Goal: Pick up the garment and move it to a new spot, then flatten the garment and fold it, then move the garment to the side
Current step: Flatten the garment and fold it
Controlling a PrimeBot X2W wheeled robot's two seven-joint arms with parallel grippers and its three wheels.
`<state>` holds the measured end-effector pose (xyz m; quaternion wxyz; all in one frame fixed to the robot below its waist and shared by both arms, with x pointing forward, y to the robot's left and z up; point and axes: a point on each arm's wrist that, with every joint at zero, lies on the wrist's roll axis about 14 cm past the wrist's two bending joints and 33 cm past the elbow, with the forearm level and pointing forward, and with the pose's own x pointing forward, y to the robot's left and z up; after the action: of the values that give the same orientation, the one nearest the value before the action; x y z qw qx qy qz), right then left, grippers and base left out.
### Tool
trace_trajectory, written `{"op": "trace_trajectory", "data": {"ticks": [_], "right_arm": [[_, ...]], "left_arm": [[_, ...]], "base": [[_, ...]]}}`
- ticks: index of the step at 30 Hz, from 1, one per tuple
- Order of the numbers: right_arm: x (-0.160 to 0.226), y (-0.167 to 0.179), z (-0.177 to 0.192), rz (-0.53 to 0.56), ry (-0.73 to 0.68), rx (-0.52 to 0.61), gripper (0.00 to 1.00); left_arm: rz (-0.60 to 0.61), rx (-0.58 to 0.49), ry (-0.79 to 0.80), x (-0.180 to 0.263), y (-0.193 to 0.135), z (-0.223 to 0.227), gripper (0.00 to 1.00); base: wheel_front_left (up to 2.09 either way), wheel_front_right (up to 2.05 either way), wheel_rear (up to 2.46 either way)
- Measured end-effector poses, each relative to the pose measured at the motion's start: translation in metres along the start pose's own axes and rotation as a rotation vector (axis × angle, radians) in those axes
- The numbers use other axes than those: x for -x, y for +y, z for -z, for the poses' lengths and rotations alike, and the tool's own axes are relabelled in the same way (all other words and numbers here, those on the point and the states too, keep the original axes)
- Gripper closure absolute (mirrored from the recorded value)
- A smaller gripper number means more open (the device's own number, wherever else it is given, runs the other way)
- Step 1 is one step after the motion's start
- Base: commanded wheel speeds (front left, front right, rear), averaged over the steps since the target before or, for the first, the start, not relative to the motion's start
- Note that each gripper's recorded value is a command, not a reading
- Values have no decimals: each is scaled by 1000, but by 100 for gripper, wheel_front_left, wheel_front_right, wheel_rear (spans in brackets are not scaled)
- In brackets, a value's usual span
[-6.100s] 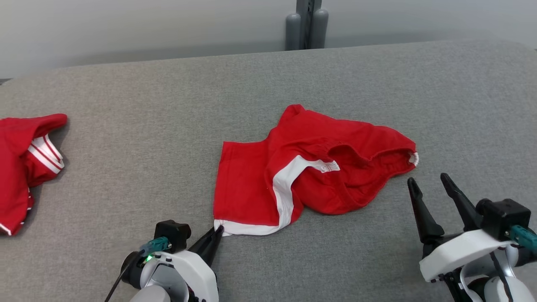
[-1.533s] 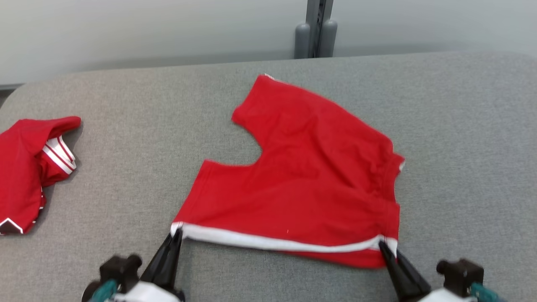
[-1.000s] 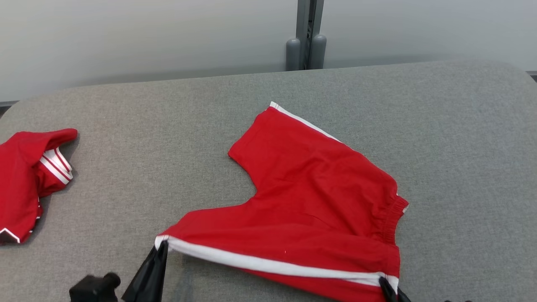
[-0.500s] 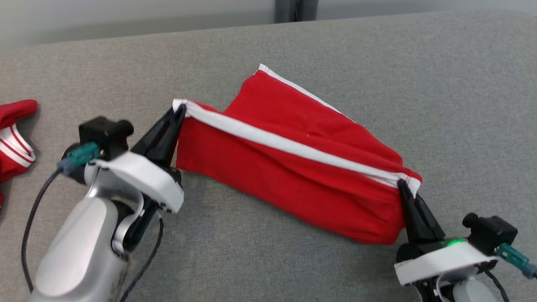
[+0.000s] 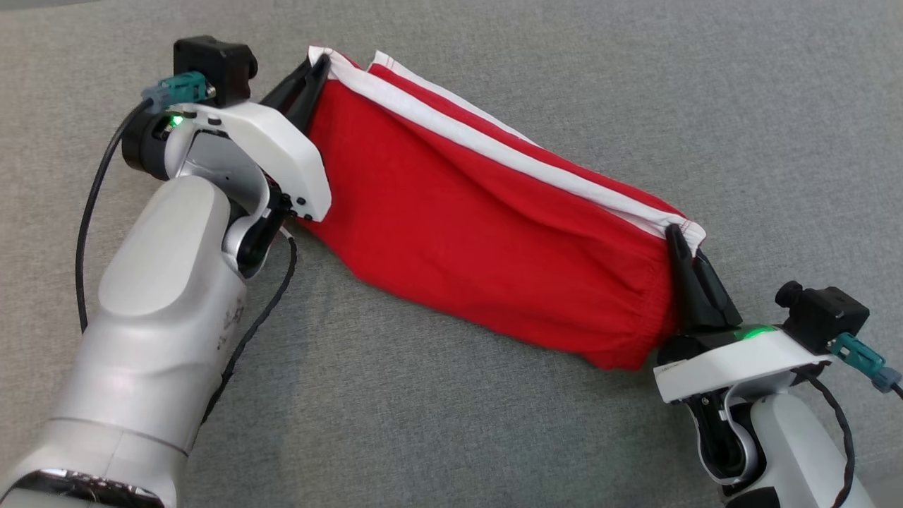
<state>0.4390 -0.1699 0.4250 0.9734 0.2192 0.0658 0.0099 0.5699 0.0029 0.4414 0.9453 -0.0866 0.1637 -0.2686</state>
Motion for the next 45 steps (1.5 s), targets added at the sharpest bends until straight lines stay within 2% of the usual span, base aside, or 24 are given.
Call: {"op": "trace_trajectory", "data": {"ticks": [8,9,10,11,18,23,28,33,45], "right_arm": [[-7,-12,6,27,17,-8,100],[-7,-13,6,30,19,-8,56],[-7,-14,7,32,22,-8,6],[-7,-14,8,32,25,-7,0],[-9,-9,3,10,13,33,0],[-3,-1,-7,-22,-17,125,0],[9,1,-20,-28,-45,239,0],[20,4,-38,-29,-84,322,0],[47,4,-55,-2,-107,308,0]], "left_arm": [[17,7,59,-43,-6,20,100],[19,15,66,-46,-7,23,73],[20,27,68,-48,-9,25,15],[20,38,71,-50,-10,28,0],[13,39,47,-47,-10,29,0],[-10,4,-28,-33,-1,20,0],[-75,-22,-77,-11,14,14,0],[-167,-23,-217,20,33,-18,0],[-292,-51,-330,103,42,-23,0]], "base": [[0,0,0],[0,0,0],[0,0,0],[0,0,0],[0,0,0],[0,0,0],[0,0,0],[0,0,0],[0,0,0]]}}
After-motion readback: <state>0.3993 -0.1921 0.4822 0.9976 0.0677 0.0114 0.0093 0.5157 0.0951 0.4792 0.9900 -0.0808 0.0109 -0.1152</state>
